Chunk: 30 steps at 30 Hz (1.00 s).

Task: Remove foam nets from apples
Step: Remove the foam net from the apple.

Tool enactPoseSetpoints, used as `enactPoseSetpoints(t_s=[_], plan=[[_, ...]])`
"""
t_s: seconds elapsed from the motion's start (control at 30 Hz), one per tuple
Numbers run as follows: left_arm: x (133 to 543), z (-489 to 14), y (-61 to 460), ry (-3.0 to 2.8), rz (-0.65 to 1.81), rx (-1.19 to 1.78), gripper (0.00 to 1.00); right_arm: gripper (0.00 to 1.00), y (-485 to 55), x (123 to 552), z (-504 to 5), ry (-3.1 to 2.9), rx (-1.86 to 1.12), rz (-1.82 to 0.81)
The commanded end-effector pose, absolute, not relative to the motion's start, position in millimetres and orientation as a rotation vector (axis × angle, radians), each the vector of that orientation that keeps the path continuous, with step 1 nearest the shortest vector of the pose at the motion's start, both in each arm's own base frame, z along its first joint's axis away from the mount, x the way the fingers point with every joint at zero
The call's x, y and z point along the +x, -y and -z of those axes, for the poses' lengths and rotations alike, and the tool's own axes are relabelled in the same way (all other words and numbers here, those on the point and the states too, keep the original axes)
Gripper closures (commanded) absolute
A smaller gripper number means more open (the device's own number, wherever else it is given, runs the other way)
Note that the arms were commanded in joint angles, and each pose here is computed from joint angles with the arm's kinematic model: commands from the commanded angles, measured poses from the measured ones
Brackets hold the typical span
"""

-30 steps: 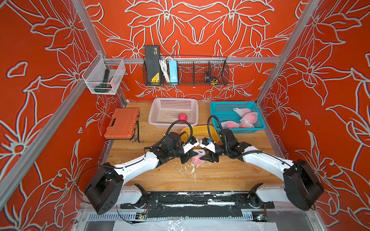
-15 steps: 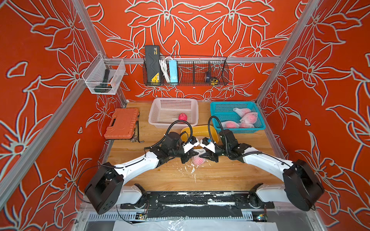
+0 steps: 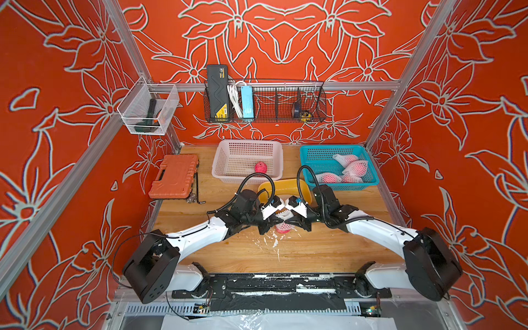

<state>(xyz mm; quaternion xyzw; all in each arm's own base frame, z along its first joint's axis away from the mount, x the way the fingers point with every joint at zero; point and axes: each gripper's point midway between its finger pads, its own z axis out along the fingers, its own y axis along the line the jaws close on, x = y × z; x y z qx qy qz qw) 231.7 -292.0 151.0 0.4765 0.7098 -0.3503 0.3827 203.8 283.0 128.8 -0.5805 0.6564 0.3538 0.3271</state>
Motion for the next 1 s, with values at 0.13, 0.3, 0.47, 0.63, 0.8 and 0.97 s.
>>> enactPoseSetpoints(t_s=[0.13,0.3,0.47,0.63,0.8,0.97], plan=[[231.1,-157.7,296.4,-1.755,0.930,1.223,0.95,0.63,-284.4,209.4,-129.8,-1.700,-1.463,-0.926],[229.4,-148.5,296.7,-1.775,0.947,1.225,0.95,0.74,-284.2,211.0,-128.2,-1.696,-1.470,-0.908],[227.9,-137.5,295.5,-1.807,0.952,1.223,0.94,0.77,-283.2,207.3,-118.1,-1.728,-1.486,-0.930],[232.9,-137.6,293.3,-1.819,0.918,1.200,0.88,0.79,-278.7,206.2,-104.8,-1.776,-1.493,-0.908],[235.3,-155.4,294.6,-1.798,0.919,1.182,0.65,0.82,-279.2,207.6,-121.1,-1.742,-1.471,-0.898],[246.0,-182.7,286.8,-1.773,0.846,1.095,0.38,0.82,-276.3,207.2,-146.3,-1.711,-1.420,-0.878]])
